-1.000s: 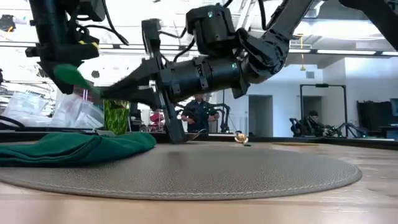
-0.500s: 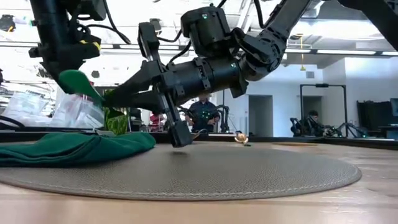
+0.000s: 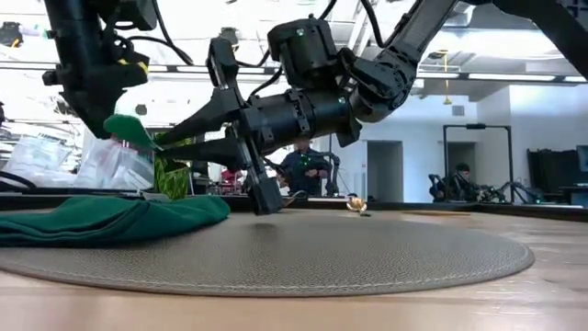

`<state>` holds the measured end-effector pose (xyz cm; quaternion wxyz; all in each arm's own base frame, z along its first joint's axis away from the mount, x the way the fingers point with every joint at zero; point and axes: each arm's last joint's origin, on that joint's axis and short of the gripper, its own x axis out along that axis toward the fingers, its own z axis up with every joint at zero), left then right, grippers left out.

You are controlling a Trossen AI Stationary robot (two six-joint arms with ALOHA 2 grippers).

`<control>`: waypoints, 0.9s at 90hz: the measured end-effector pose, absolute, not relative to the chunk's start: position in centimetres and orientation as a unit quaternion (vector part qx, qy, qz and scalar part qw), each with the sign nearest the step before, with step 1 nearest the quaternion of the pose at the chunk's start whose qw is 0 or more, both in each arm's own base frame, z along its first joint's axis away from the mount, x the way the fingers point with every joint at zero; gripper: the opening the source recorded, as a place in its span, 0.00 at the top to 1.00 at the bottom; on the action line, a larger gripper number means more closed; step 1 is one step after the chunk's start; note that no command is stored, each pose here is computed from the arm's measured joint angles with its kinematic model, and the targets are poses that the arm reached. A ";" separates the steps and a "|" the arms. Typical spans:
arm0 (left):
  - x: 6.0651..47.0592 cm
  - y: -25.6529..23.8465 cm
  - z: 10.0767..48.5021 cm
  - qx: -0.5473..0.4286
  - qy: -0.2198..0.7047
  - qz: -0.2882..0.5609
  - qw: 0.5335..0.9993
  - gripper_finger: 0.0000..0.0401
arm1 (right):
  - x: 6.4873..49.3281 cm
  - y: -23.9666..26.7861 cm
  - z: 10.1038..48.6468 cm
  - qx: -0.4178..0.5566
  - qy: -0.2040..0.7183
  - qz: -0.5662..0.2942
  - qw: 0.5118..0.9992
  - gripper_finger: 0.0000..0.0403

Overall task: Set table place
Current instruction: Put the green fork on the green napkin, then put the green plate on the gray table mat

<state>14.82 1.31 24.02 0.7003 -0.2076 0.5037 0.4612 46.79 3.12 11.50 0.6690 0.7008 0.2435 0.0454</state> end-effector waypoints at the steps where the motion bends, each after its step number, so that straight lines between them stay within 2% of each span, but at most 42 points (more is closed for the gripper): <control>1: 14.8 1.3 24.0 -0.208 0.504 0.461 0.700 0.83 | 46.8 3.1 11.5 0.701 0.244 0.046 0.669 0.86; 16: 14.8 1.3 24.0 -0.215 0.499 0.466 0.699 0.83 | 46.7 3.2 11.4 0.700 0.257 0.054 0.664 0.82; 61: 14.9 1.3 24.0 -0.232 0.485 0.475 0.697 0.83 | 46.7 2.2 11.5 0.714 0.270 0.068 0.643 0.81; 72: 15.4 1.0 24.0 -0.249 0.478 0.455 0.709 0.83 | 47.0 0.5 12.4 0.720 0.228 0.092 0.649 0.81; 81: 15.9 0.4 24.1 -0.268 0.471 0.426 0.724 0.83 | 47.0 -1.6 14.7 0.719 0.172 0.134 0.660 0.82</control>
